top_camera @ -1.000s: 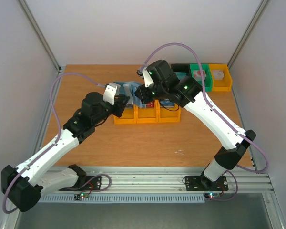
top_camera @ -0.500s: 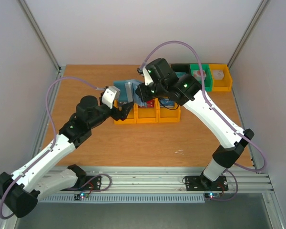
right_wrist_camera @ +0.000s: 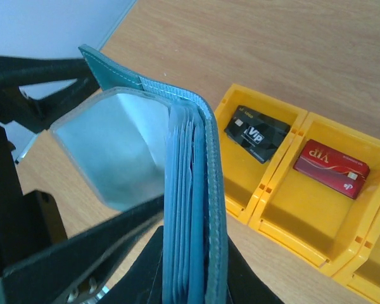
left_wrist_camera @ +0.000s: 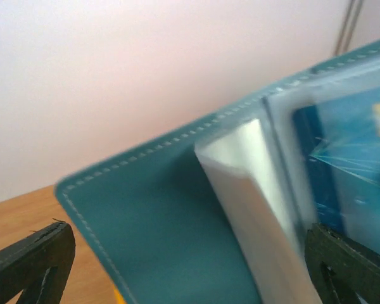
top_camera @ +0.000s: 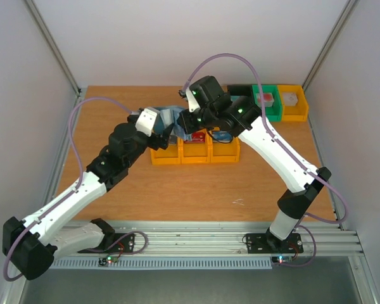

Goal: Take the credit cards out of the card holder

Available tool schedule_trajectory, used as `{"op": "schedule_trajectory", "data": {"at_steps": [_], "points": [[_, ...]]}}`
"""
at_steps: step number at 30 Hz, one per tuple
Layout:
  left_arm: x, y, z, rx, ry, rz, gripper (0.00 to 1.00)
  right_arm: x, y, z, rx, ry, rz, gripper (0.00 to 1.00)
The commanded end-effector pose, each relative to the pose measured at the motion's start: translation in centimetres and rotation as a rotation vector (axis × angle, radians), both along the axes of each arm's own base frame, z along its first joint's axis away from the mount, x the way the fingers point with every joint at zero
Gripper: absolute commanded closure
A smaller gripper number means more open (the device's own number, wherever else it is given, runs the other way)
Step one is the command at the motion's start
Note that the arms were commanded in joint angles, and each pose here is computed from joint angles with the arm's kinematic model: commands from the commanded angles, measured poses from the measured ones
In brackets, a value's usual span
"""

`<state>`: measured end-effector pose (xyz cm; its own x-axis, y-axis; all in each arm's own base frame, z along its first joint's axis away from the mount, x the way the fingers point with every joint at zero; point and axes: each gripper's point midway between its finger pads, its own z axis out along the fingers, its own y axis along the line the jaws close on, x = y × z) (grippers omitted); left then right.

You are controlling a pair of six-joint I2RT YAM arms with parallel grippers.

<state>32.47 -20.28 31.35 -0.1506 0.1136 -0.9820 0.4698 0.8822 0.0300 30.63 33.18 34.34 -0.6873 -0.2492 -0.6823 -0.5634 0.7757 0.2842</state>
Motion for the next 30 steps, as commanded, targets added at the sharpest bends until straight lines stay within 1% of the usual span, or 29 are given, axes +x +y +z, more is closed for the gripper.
{"op": "schedule_trajectory", "data": {"at_steps": [1, 5, 7, 10, 12, 15, 17, 21, 24, 26, 28, 30], "points": [[1.2, 2.8, 2.1, 0.061, -0.088, 0.16, 0.01, -0.8, 0.7, 2.4, 0.063, -0.037, 0.081, 0.99], [0.8, 3.4, 1.9, 0.057, -0.088, 0.166, 0.01, -1.3, 1.1, 2.3, 0.081, -0.011, 0.122, 0.99], [0.7, 5.1, 0.6, 0.073, -0.046, 0.226, 0.01, -1.3, 0.8, 2.0, 0.097, 0.031, 0.118, 0.99], [0.6, 7.2, -0.7, 0.038, 0.011, 0.289, 0.01, -1.1, 0.6, 0.9, 0.123, 0.11, 0.104, 0.99], [0.4, 8.0, -1.6, -0.001, 0.058, 0.312, 0.01, -0.9, 0.6, 0.1, 0.118, 0.132, 0.088, 0.99], [0.1, 9.2, -2.8, -0.02, 0.094, 0.347, 0.01, 0.2, -0.4, -1.9, 0.066, 0.168, -0.008, 0.99], [-0.2, 10.0, -3.2, -0.038, 0.084, 0.369, 0.01, 1.0, -1.1, -3.1, 0.04, 0.196, -0.063, 0.99], [-0.5, 10.0, -3.0, -0.056, 0.061, 0.348, 0.01, 2.6, -3.1, -5.7, -0.094, 0.182, -0.172, 0.99], [-1.0, 7.9, -0.3, -0.096, -0.007, 0.214, 0.02, 3.7, -4.4, -7.8, -0.197, 0.173, -0.233, 0.99], [-2.4, 5.2, 2.2, -0.135, -0.071, 0.03, 0.06, 4.0, -4.6, -8.8, -0.236, 0.181, -0.247, 0.99], [-4.7, 2.4, 5.0, -0.206, -0.143, -0.182, 0.11, 4.1, -4.4, -9.5, -0.254, 0.185, -0.247, 0.99], [-6.9, -0.6, 5.9, -0.324, -0.095, -0.393, 0.13, 4.1, -4.0, -9.5, -0.246, 0.189, -0.238, 0.99]]}}
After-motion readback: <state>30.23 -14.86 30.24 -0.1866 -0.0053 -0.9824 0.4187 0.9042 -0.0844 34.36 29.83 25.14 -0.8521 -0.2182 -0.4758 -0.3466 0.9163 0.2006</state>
